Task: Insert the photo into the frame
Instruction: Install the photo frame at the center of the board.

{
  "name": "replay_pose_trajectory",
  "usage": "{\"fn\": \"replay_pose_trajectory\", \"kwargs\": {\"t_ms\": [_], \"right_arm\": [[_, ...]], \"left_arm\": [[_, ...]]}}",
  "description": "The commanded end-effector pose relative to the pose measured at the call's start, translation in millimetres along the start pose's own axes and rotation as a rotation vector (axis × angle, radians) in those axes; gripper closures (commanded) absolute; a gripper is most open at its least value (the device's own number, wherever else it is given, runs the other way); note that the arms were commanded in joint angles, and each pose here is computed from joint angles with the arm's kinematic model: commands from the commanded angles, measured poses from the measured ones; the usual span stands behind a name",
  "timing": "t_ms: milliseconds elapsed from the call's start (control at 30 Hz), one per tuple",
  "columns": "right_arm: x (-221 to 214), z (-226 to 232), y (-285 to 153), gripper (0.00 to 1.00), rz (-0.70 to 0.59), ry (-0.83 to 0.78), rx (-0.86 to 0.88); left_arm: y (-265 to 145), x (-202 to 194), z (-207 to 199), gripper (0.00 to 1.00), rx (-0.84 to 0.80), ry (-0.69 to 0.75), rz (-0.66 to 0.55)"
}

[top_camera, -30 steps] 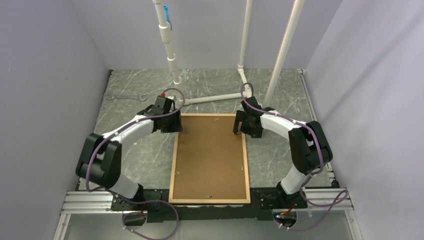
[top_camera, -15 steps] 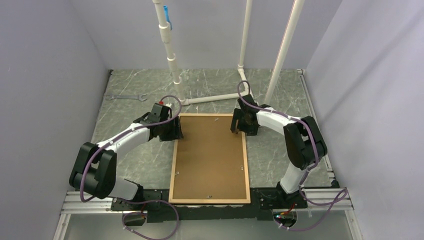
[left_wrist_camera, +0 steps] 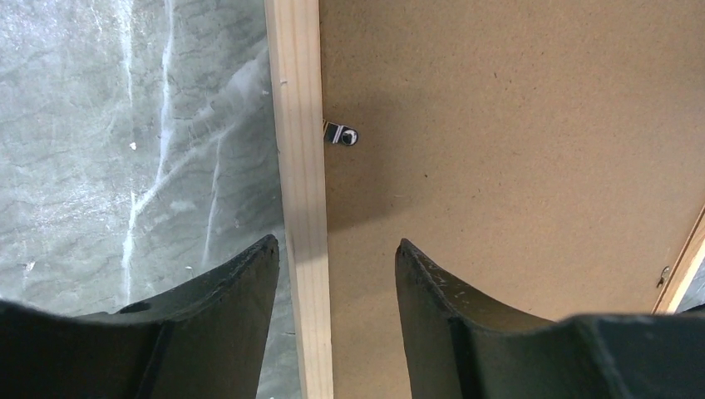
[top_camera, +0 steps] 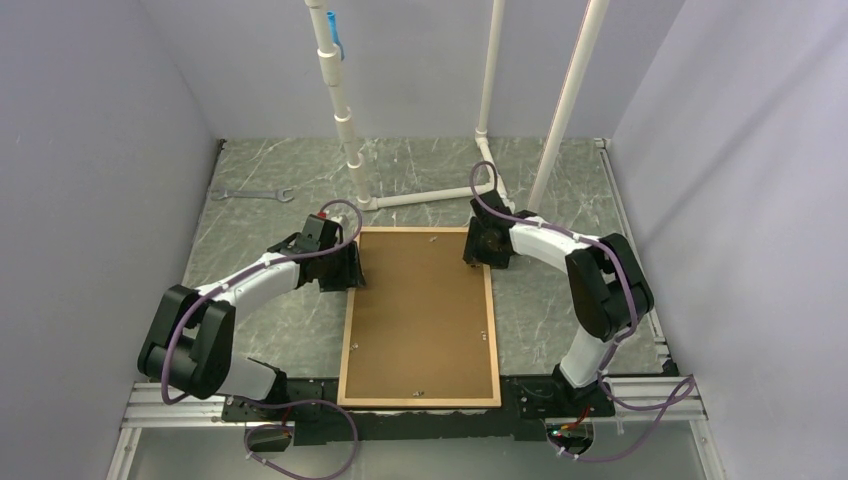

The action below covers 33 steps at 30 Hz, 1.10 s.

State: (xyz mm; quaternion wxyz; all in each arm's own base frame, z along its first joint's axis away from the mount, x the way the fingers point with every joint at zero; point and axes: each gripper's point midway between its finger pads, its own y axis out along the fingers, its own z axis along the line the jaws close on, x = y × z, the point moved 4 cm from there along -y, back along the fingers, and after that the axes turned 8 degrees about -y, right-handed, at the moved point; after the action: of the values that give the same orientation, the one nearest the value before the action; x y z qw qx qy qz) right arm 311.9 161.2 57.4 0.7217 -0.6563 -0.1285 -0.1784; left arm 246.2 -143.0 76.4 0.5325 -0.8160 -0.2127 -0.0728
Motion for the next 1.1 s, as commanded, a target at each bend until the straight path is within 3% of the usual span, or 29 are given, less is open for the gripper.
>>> {"fn": "replay_pose_trajectory", "kwargs": {"t_ms": [0, 533, 767, 867, 1000, 1067], "right_arm": [[-16, -13, -5, 0.43, 0.023, -0.025, -0.068], [-26, -19, -19, 0.49, 0.018, -0.040, -0.076], [-26, -26, -19, 0.61, 0.023, -0.037, -0.120], [-22, -25, -26, 0.85, 0.001, -0.029, -0.112], [-15, -20, -32, 0.86, -0.019, -0.032, -0.083], [-13, -17, -34, 0.77, -0.024, -0.038, -0.065]], "left_arm": [[0, 2, -3, 0.43, -0.017, -0.002, -0.019], [-1, -1, -2, 0.43, -0.015, -0.004, -0.010], [-1, -3, 0, 0.44, -0.009, -0.006, -0.010], [0, -4, 0, 0.44, -0.013, -0.006, -0.004], [1, -4, 1, 0.44, -0.009, -0.004, 0.000], [1, -4, 1, 0.44, -0.007, -0.004, 0.000]]}}
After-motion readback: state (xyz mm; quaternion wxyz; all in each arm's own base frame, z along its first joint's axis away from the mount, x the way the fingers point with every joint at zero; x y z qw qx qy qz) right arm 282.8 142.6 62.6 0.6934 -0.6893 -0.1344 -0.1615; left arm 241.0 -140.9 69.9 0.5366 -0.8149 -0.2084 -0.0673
